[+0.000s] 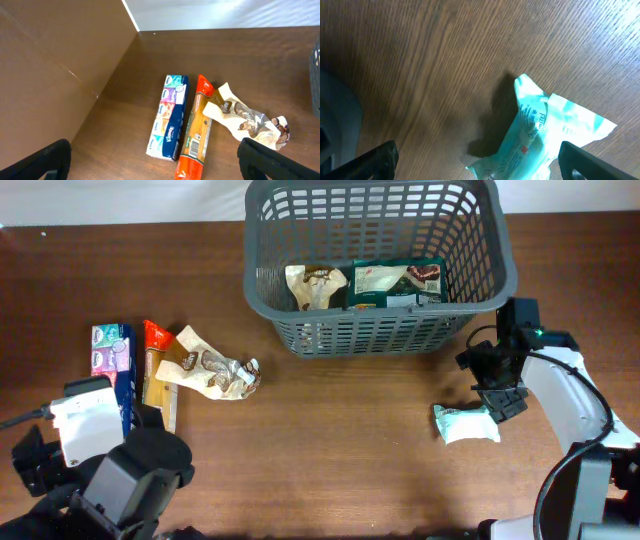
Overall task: Pack container
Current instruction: 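Lower the right gripper onto the mint-green wet-wipe pack and grasp it, then lift the wet-wipe pack into the basket and open the right gripper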
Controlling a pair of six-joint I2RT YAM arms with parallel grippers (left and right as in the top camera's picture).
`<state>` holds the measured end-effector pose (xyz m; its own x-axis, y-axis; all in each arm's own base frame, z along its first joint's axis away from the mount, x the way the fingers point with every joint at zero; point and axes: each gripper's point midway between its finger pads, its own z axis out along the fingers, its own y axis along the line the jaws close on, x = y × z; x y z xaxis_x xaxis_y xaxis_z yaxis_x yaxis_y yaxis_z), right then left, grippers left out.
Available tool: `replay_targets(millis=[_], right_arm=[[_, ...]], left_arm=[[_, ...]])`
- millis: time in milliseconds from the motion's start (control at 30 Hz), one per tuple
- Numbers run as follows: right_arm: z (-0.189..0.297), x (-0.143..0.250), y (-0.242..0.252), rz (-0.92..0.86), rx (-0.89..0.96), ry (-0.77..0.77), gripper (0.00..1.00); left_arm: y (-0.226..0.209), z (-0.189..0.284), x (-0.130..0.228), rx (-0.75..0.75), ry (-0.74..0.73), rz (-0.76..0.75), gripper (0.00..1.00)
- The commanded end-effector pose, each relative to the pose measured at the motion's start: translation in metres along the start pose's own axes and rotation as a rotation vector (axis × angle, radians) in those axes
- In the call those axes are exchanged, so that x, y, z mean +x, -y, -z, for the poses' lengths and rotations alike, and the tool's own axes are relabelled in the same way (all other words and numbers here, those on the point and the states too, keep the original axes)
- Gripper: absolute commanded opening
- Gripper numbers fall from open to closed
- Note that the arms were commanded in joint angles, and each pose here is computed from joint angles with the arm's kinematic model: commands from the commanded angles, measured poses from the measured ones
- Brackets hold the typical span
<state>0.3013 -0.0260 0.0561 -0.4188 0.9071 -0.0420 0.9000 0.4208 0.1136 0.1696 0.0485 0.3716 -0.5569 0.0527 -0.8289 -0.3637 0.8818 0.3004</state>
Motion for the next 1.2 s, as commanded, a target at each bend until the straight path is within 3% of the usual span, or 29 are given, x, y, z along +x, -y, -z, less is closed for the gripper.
replay_targets(millis=[0, 267, 500, 533, 633, 767, 833, 1167], right_arm=[[0.001, 0.0, 0.003, 0.009, 0.018, 0.027, 0.99], [-0.02, 0.015, 0.032, -0.217, 0.096, -0.002, 0.99], [-0.031, 0.017, 0.036, -0.226, 0.088, 0.002, 1.0], [-0.032, 0.017, 0.037, -0.226, 0.088, 0.001, 0.95], [-0.037, 0.018, 0.039, -0.229, 0.086, 0.002, 0.39], [-0.039, 0.019, 0.041, -0.247, 0.087, 0.003, 0.28], [-0.039, 0.02, 0.041, -0.247, 0.087, 0.002, 0.03], [-0.038, 0.004, 0.054, -0.269, 0.128, 0.065, 0.03]], left_arm=[[0.0, -0.001, 0.001, -0.001, -0.004, -0.013, 0.99], [0.0, -0.001, 0.001, -0.001, -0.004, -0.013, 0.99], [0.0, -0.001, 0.001, -0.001, -0.004, -0.013, 0.99], [0.0, -0.001, 0.001, -0.001, -0.004, -0.013, 0.99], [0.0, -0.001, 0.001, -0.001, -0.004, -0.013, 0.99], [0.0, -0.001, 0.001, -0.001, -0.004, -0.013, 0.99], [0.0, -0.001, 0.001, -0.001, -0.004, -0.013, 0.99], [0.0, -0.001, 0.001, -0.004, -0.003, -0.014, 0.99]])
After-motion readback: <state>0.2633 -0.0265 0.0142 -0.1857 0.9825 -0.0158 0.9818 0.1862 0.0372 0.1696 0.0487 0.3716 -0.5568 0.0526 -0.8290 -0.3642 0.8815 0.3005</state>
